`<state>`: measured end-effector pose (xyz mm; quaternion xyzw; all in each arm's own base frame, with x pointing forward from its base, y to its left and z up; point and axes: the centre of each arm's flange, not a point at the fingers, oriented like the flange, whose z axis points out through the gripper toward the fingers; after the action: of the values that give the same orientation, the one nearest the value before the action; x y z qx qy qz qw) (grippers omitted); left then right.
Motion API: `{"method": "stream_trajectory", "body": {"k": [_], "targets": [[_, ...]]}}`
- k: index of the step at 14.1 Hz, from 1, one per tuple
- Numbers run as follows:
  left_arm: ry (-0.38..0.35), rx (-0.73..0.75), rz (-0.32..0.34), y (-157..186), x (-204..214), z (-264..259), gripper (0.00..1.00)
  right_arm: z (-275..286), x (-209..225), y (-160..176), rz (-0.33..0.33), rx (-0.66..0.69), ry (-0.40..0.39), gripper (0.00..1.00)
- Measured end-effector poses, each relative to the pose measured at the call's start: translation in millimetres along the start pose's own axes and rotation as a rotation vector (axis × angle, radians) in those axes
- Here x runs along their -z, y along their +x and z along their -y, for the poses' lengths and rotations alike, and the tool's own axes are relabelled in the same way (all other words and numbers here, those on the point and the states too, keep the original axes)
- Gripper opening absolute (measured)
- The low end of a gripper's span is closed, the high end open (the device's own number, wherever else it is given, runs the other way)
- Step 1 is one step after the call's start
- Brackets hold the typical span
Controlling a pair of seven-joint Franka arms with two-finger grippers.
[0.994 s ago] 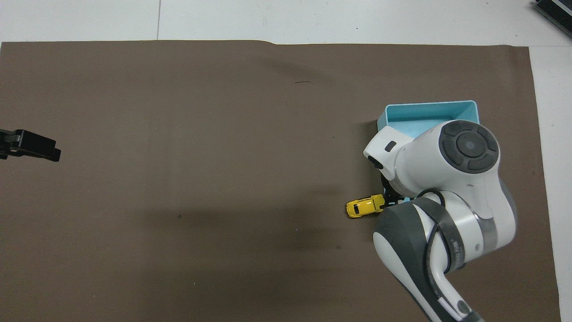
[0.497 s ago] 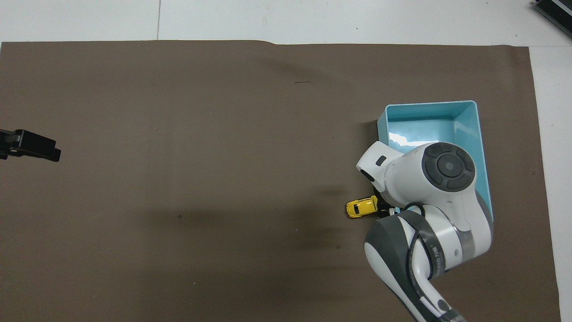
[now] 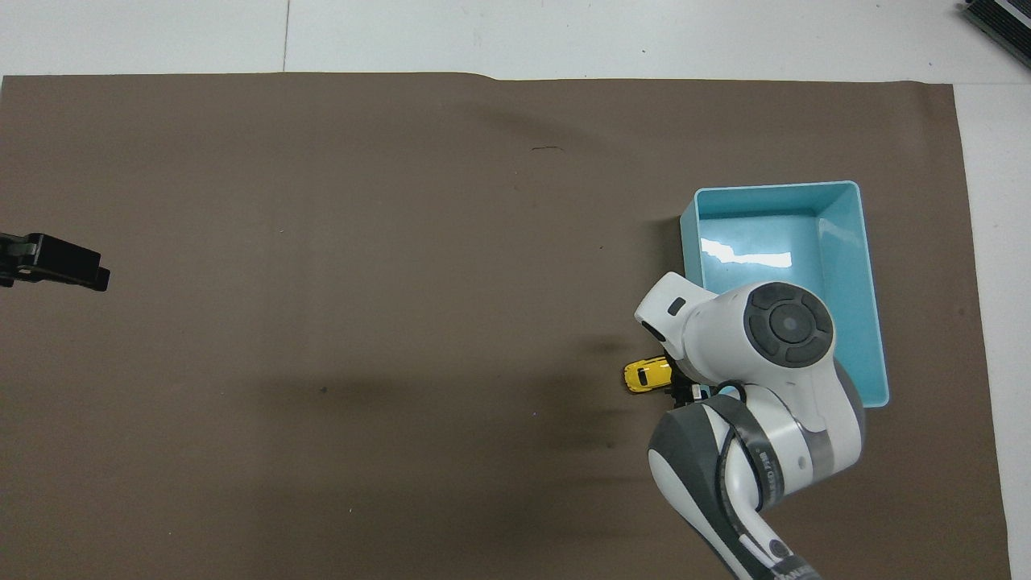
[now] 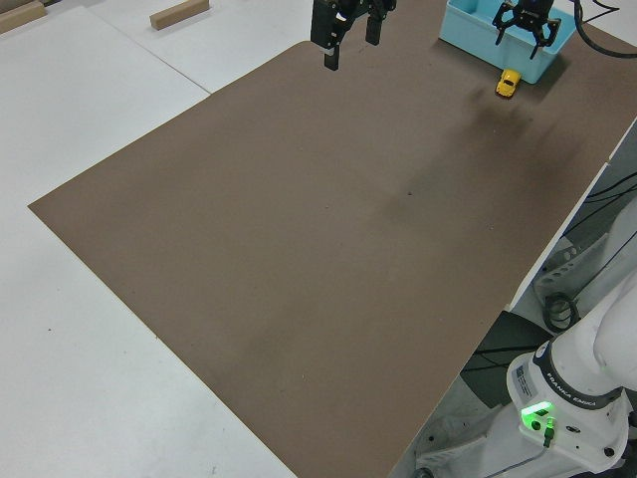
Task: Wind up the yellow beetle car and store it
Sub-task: 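Grasp the yellow car beside the blue box with the right gripper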
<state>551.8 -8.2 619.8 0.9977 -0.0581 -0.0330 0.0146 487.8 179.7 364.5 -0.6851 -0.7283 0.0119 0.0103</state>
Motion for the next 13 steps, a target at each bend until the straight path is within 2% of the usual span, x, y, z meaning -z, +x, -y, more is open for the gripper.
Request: {"method": "stream_trajectory", "body": {"k": [9, 13], "targets": [[0.0, 0.0, 0.0, 0.0, 0.0, 0.0, 1.0, 3.5, -57.6, -2.2, 0.016, 0.021, -0.004, 1.0], [0.0, 0.0, 0.0, 0.0, 0.0, 0.0, 1.0, 5.0, -62.4, -2.7, 0.018, 0.022, 0.002, 0.99]]}}
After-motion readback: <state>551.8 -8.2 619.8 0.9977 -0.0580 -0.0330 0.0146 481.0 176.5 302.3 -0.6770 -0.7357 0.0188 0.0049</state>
